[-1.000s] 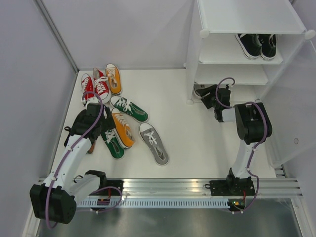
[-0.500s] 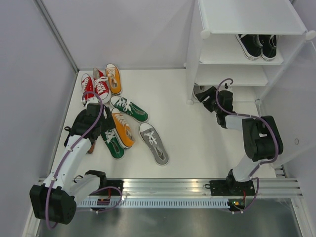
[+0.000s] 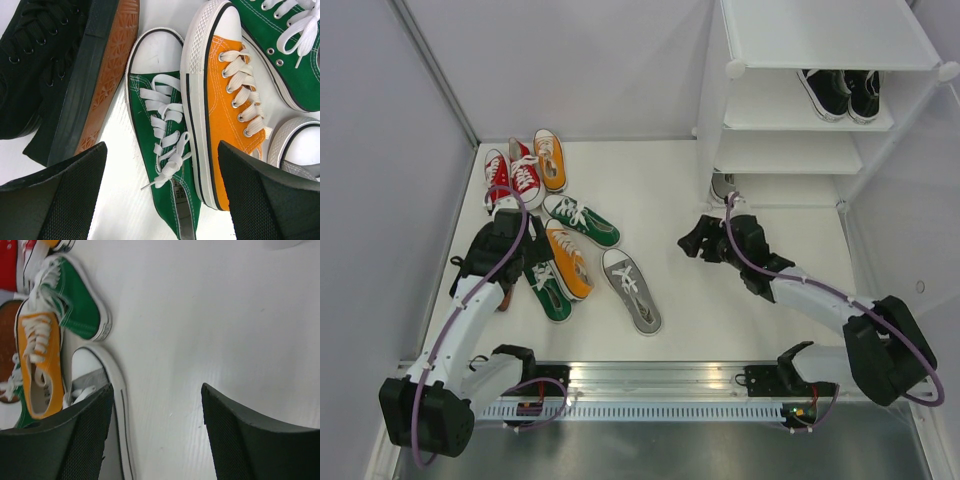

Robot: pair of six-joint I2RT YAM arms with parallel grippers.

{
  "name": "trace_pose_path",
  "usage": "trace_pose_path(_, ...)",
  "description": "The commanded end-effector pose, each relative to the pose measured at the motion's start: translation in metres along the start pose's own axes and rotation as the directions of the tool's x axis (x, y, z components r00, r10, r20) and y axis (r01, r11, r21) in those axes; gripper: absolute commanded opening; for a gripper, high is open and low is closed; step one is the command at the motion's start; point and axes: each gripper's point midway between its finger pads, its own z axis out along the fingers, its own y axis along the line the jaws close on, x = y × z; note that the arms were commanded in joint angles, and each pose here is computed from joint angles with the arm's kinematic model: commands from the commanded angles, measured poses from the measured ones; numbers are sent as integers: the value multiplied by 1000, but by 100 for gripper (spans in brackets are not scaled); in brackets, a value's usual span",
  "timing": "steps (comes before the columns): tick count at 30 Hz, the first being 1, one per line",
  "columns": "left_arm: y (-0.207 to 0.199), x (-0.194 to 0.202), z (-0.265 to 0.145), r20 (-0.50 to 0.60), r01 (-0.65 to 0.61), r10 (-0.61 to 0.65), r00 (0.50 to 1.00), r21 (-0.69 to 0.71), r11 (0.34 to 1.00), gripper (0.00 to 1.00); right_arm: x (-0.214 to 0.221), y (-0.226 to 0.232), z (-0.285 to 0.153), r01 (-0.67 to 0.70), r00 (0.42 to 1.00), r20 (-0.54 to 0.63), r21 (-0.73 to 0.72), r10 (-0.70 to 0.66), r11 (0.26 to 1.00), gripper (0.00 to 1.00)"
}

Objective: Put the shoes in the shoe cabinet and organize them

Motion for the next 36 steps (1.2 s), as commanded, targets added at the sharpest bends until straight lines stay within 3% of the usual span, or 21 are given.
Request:
trace_pose_path(1,-4,-7,-2,36,-10,9,999,33,999,94,25,24,-19,99,993,-55,-28,-101,995,75)
trace_pose_path(6,-3,-8,-3,42,-9,7,999,31,999,94,66,54,-35,177,965,-181,-92,-191,980,73)
trace_pose_path(10,-3,-8,-3,40,-9,8,999,30,1000,94,116,57,-40,271,897,-336,-91,-286,958,70)
trace_pose_path(13,-3,-8,-3,39,-11,10,999,30,999,94,141,69,-40,327,860,-375,-114,-345,938,65)
trace_pose_path(23,-3,-8,-3,42,-8,7,999,34,999,94,182,87,-26,443,787,-427,-114,-446,889,61)
trace_pose_path(31,-5,-8,-4,42,-8,6,999,42,999,94,164,122,-47,506,789,-364,-73,-495,859,63)
trace_pose_path(36,-4,-9,-6,49,-7,5,999,42,999,94,184,101,-47,524,771,-423,-6,-477,852,64)
